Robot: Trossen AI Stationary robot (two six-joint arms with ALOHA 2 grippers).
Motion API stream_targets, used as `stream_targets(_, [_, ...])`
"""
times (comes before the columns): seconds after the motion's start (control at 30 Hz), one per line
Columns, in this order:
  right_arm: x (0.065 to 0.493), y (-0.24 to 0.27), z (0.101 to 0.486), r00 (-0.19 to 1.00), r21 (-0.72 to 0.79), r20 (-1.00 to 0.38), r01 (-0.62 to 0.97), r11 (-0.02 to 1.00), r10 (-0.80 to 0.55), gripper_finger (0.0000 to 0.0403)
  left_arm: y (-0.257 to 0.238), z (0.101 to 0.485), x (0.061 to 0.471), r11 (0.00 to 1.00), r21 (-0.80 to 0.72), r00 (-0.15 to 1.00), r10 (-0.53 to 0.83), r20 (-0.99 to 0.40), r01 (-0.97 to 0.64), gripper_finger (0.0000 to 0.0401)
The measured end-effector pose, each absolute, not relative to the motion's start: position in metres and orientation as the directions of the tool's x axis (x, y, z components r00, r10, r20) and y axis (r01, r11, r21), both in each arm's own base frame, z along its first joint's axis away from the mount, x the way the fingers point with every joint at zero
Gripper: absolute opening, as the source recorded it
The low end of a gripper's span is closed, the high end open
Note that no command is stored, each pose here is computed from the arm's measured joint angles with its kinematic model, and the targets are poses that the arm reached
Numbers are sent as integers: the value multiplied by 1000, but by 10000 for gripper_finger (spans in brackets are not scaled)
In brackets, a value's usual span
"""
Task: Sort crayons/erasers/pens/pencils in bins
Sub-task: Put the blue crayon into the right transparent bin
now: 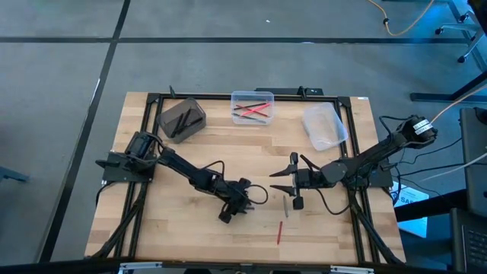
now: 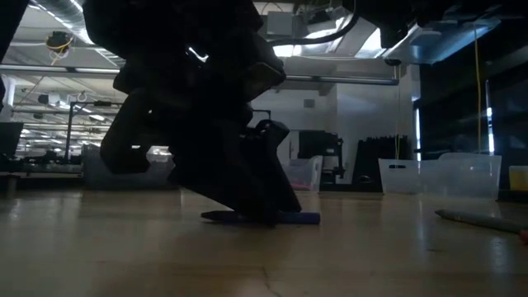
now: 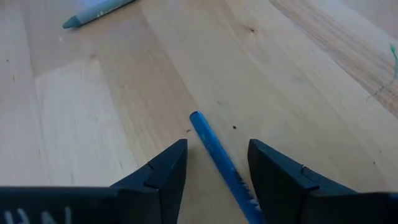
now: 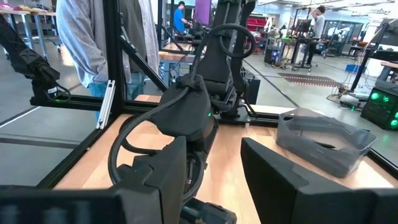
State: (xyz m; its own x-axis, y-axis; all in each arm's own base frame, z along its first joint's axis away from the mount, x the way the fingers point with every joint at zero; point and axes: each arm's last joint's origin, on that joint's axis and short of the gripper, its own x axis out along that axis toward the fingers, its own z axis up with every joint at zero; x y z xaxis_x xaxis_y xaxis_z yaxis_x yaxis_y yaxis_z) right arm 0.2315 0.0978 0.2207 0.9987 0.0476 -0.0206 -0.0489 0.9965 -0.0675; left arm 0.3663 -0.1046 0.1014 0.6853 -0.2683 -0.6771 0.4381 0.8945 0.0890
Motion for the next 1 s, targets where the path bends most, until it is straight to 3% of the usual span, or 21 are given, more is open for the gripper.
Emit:
stream_targets(0.57, [230,101,220,997,-66,-29,-70,995,68,158,-99,109,364,880,153,686,-232,-690,451,163])
stream_targets(0.83, [229,104,220,996,-66,-30,-80,995,78,158,-95,107,363,935,99,675,-168,-719,339,160])
stream_targets(1.0, [229,104,220,996,-51,-28,-80,995,79,158,-93,106,362,952,84,664,-140,-735,293,138])
